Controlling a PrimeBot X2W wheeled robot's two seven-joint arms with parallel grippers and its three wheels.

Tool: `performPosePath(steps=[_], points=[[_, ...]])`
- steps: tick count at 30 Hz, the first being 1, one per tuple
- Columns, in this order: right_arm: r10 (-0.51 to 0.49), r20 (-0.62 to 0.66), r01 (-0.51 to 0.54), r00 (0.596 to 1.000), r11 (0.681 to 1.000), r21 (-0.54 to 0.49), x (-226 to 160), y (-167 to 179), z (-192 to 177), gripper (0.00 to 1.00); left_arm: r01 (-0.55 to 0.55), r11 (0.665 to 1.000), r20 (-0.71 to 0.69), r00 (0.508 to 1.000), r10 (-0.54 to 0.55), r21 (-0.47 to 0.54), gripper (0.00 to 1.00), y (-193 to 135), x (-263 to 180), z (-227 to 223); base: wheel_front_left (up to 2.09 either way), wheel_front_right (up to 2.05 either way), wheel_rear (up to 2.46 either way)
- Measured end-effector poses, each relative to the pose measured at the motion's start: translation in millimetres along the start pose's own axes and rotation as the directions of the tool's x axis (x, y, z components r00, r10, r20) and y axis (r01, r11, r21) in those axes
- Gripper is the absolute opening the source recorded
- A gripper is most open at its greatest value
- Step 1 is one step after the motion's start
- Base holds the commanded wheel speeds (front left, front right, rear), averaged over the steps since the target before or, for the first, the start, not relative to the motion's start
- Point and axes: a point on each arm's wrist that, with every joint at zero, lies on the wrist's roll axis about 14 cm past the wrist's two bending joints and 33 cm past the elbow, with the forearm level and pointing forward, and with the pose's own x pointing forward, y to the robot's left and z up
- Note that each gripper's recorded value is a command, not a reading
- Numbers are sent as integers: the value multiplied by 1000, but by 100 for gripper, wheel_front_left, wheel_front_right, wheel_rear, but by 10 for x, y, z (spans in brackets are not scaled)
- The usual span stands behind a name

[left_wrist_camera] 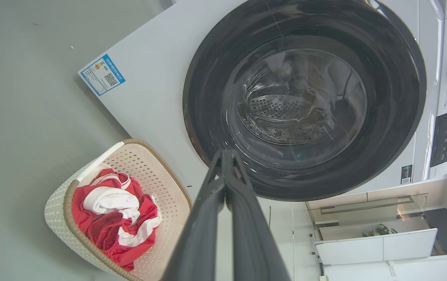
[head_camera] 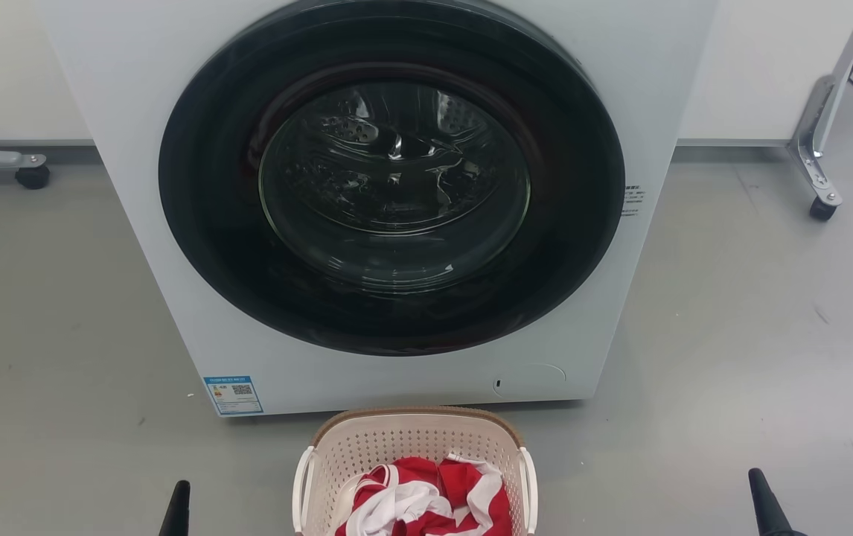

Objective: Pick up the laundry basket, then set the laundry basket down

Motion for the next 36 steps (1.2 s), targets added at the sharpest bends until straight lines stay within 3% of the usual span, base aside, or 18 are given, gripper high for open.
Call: performPosePath(steps=[12,25,36], points=[[42,20,-45,999,984,172,73,80,121,0,46,984,6,999,-46,-172,0,-97,72,67,0,0,0],[81,50,-93,995,932,351,121,126,247,0,105,935,26,994,-102,-338,0,-214,141,150,0,0,0],[95,55,-108,994,929,353,141,170,263,0,113,930,30,994,-109,-351,0,-234,148,157,0,0,0]])
